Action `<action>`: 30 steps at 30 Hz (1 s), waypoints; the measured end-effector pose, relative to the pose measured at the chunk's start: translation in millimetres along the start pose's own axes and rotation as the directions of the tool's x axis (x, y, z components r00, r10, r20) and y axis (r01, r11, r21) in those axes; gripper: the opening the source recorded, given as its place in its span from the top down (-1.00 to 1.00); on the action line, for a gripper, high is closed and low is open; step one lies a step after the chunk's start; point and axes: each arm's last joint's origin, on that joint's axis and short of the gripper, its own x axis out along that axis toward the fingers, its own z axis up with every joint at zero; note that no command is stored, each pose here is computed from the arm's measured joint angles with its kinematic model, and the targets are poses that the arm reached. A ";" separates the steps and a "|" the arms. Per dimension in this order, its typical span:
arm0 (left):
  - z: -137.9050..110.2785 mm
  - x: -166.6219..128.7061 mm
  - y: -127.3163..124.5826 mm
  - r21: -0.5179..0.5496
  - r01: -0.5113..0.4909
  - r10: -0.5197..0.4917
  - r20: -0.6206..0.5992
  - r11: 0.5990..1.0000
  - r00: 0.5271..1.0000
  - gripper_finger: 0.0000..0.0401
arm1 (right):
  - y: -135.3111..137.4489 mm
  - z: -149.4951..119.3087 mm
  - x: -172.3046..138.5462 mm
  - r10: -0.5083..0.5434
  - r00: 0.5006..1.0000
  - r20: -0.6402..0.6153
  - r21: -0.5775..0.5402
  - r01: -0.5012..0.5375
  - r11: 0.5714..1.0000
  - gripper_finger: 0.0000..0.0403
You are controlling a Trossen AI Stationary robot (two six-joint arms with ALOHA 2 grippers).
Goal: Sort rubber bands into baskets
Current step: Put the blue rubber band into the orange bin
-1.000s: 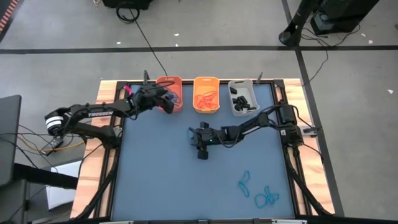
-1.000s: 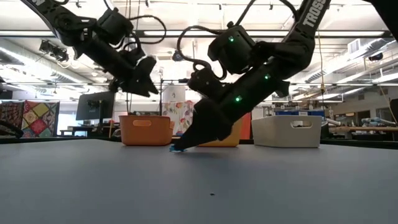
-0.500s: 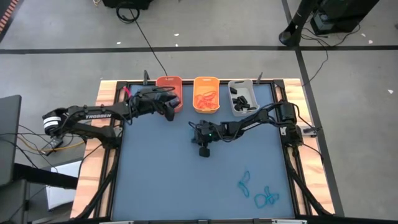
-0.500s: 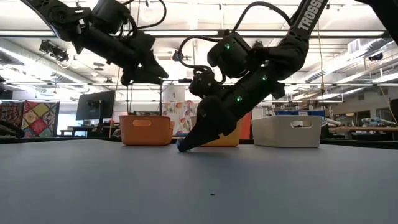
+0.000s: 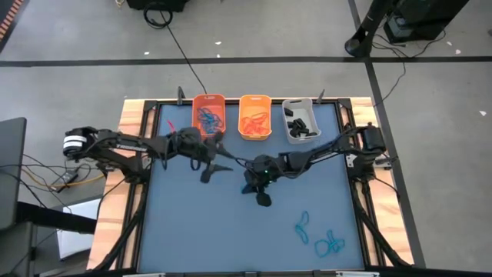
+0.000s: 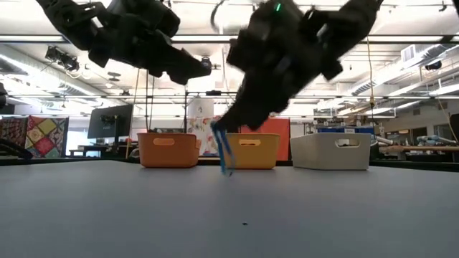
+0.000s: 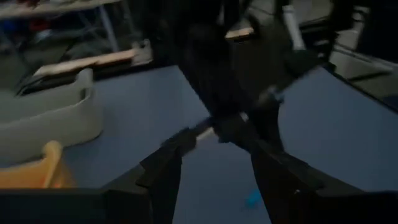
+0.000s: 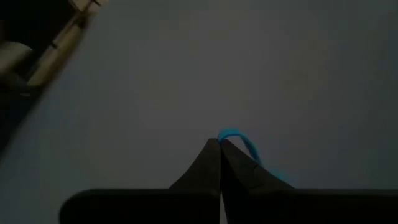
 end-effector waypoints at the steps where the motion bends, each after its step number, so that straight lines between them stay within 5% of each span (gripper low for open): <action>1: -0.3 4.0 -3.2 0.019 0.014 -0.015 0.009 1.000 1.000 0.01 | 6.9 4.4 -3.8 0.006 1.000 0.013 -0.013 -0.006 1.000 0.98; 11: -10.8 32.6 -24.8 0.075 0.106 -0.108 0.034 0.992 0.994 0.01 | 45.8 36.8 -45.3 -0.073 0.987 0.143 -0.121 0.091 0.989 0.98; 25: -19.4 52.0 -28.4 0.111 0.119 -0.133 0.128 0.987 0.983 0.02 | 45.0 44.6 -57.8 -0.119 0.975 0.186 -0.134 0.145 0.980 0.98; 30: -20.6 52.7 -29.0 0.115 0.140 -0.154 0.126 0.983 0.980 0.22 | 44.6 44.8 -57.9 -0.133 0.973 0.189 -0.134 0.160 0.978 0.98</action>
